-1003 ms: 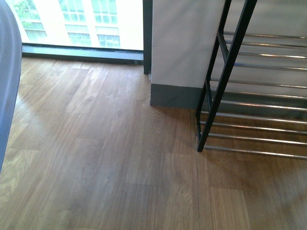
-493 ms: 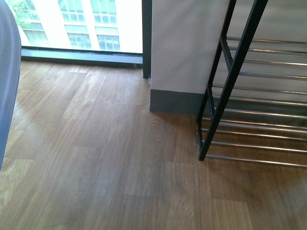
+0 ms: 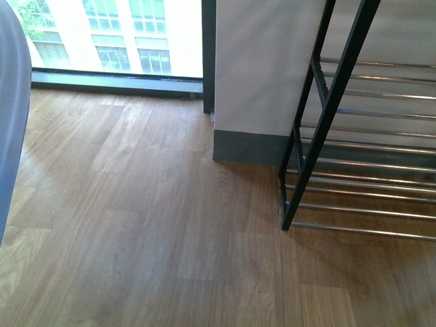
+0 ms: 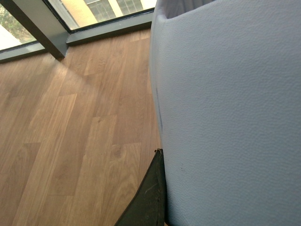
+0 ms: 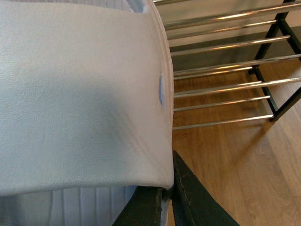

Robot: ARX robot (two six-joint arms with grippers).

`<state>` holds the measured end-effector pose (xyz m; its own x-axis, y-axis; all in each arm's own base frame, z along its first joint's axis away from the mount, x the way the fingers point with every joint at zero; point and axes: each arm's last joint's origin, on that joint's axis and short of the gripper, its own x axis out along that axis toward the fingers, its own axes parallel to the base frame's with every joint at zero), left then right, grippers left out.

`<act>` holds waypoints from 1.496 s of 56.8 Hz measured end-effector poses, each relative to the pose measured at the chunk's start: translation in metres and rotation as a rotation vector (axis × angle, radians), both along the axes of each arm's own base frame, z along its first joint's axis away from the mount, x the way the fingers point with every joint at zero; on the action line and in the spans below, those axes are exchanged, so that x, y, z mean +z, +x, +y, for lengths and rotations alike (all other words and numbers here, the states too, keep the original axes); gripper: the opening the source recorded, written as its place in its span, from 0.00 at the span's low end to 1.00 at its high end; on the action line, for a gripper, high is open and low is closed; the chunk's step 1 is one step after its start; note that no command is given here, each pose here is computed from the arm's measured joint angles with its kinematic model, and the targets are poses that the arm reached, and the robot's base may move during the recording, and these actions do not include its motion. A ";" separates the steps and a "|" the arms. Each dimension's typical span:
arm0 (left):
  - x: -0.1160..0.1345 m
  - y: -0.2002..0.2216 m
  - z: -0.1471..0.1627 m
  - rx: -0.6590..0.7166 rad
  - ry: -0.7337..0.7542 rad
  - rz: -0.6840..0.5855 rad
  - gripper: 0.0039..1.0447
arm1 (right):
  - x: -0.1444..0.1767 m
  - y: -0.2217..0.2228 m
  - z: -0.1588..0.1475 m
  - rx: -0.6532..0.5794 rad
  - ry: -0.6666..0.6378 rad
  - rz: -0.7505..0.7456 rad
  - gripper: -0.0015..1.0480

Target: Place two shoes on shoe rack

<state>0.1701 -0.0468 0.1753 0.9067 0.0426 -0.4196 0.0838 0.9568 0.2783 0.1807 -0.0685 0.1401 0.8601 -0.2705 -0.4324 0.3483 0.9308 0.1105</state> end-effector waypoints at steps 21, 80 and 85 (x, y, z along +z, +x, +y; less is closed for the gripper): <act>0.000 0.000 0.000 0.000 0.001 0.001 0.02 | 0.000 0.000 0.000 -0.001 0.000 0.000 0.01; 0.000 0.000 0.000 0.000 0.000 0.001 0.02 | 0.049 0.071 -0.014 0.130 -0.202 -0.131 0.01; 0.000 0.000 0.000 0.000 0.000 0.001 0.02 | 0.059 0.099 -0.019 0.182 -0.233 -0.071 0.01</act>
<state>0.1699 -0.0468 0.1750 0.9064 0.0431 -0.4202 0.0837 0.9568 0.2786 0.2801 -0.0877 0.1993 0.9295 -0.1941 -0.3135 0.1728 0.9804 -0.0947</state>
